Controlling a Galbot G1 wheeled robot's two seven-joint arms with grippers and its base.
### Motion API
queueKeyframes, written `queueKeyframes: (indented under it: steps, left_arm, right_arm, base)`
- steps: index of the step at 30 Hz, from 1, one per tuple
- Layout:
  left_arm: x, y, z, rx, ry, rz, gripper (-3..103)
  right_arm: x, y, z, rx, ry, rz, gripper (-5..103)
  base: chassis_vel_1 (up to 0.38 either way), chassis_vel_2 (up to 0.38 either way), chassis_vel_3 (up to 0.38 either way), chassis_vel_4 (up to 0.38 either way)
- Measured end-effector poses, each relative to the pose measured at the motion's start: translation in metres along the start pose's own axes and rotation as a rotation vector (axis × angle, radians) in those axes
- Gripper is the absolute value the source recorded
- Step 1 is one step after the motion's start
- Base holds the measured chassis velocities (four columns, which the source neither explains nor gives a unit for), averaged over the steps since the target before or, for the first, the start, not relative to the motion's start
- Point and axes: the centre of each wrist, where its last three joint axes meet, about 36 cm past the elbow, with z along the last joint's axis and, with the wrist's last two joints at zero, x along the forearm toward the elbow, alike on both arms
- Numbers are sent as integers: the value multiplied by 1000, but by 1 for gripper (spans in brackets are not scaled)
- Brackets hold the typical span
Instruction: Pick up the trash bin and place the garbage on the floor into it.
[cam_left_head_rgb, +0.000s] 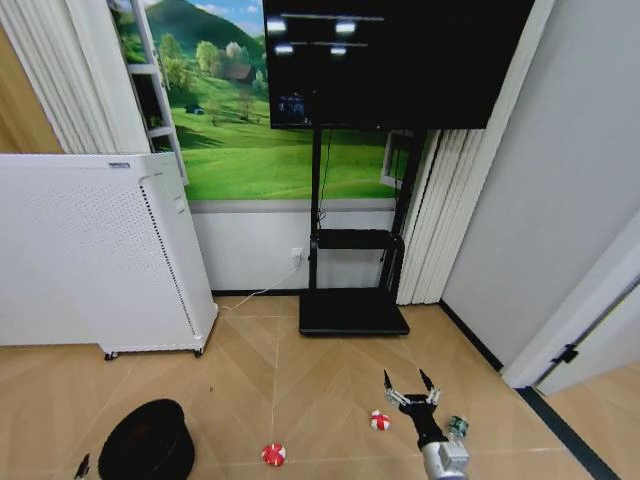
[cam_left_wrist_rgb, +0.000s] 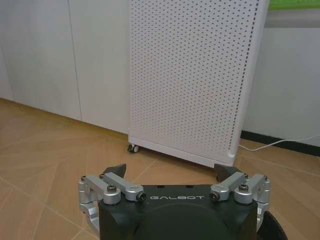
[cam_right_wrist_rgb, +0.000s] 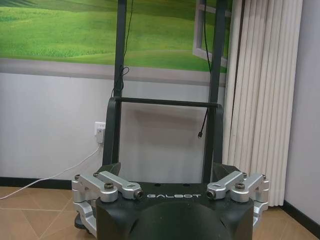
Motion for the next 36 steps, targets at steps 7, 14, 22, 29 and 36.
queueKeyframes:
  steps: [7,14,22,29,36]
  left_arm:
    - [-6,11,2,124,91,-35,98]
    - [-15,8,5,301,153,-41,98]
    - [-25,-5,-14,550,256,-72,94]
    - [-36,-9,-25,646,330,-116,97]
    - [-61,-7,-29,682,347,-157,98]
  right_arm:
    - [1,0,1,-1,1,0,100]
    - [1,-1,1,0,1,3,100]
    - [1,-2,2,3,2,4,100]
    - [2,-2,3,3,5,5,100]
    - [4,-3,4,3,8,6,100]
  base:
    - [0,0,0,0]
    - [0,0,0,0]
    - [0,0,0,0]
    - [0,0,0,0]
    - [0,0,0,0]
